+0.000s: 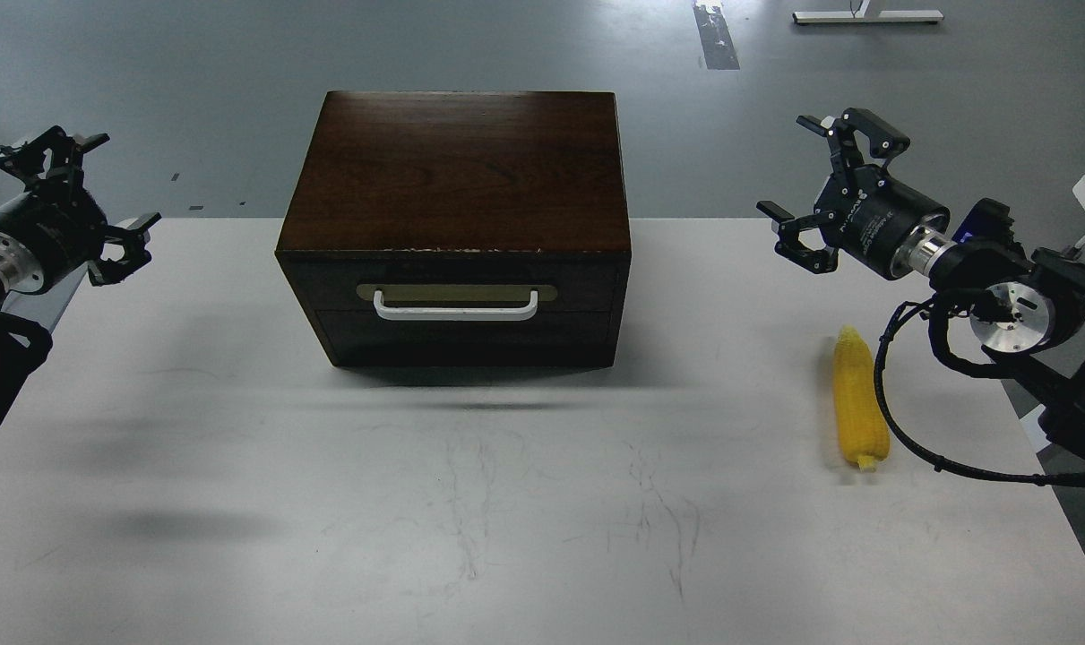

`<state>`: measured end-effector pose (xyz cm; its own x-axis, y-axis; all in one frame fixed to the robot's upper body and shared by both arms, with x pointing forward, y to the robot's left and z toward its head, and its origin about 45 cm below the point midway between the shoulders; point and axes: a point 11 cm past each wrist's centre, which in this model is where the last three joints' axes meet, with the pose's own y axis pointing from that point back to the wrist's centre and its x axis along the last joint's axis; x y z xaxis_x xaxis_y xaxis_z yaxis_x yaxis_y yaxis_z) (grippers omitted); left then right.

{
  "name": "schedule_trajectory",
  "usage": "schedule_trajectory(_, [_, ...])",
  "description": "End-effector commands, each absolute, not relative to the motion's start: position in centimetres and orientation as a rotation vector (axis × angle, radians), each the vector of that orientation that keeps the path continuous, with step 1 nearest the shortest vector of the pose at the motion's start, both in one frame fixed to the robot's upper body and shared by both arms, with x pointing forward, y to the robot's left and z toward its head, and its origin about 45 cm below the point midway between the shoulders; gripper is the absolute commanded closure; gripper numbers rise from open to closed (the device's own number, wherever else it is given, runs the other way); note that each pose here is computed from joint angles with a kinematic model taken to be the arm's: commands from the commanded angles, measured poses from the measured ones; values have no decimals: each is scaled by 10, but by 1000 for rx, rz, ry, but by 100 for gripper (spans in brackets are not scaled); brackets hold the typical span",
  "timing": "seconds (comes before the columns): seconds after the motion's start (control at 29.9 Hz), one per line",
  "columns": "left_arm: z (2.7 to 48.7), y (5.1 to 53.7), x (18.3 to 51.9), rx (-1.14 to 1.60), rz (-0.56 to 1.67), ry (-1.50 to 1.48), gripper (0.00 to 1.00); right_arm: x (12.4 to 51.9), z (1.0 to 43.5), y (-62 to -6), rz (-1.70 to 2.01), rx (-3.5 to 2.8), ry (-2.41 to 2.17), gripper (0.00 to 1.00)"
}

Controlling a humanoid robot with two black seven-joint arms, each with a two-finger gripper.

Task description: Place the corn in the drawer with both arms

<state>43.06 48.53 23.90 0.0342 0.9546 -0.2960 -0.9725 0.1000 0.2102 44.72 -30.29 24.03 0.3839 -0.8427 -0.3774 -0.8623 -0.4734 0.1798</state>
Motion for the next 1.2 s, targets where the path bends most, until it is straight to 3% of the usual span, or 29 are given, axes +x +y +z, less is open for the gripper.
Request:
schedule_trajectory(0.0, [262,489,436,-83,1488,232,1,447,241,-303,657,-2573,1587,0])
schedule_trajectory(0.17, [304,485,443,-46,1413,-94,1,446,239,-304,661,-2571,1590,0])
schedule_trajectory(0.5, [384,480,439,-24,1300,-278,1,445,238,-307,663,-2569,1600,0])
schedule_trajectory(0.67, [428,428,412,-17,1069,-365,2,445,238,-309,661,-2568,1604,0])
schedule_trajectory(0.9, [439,358,395,193,779,-587,1,444,236,-309,666,-2570,1607,0])
schedule_trajectory(1.17, [441,295,375,245,566,-742,1,440,229,-313,684,-2568,1622,0])
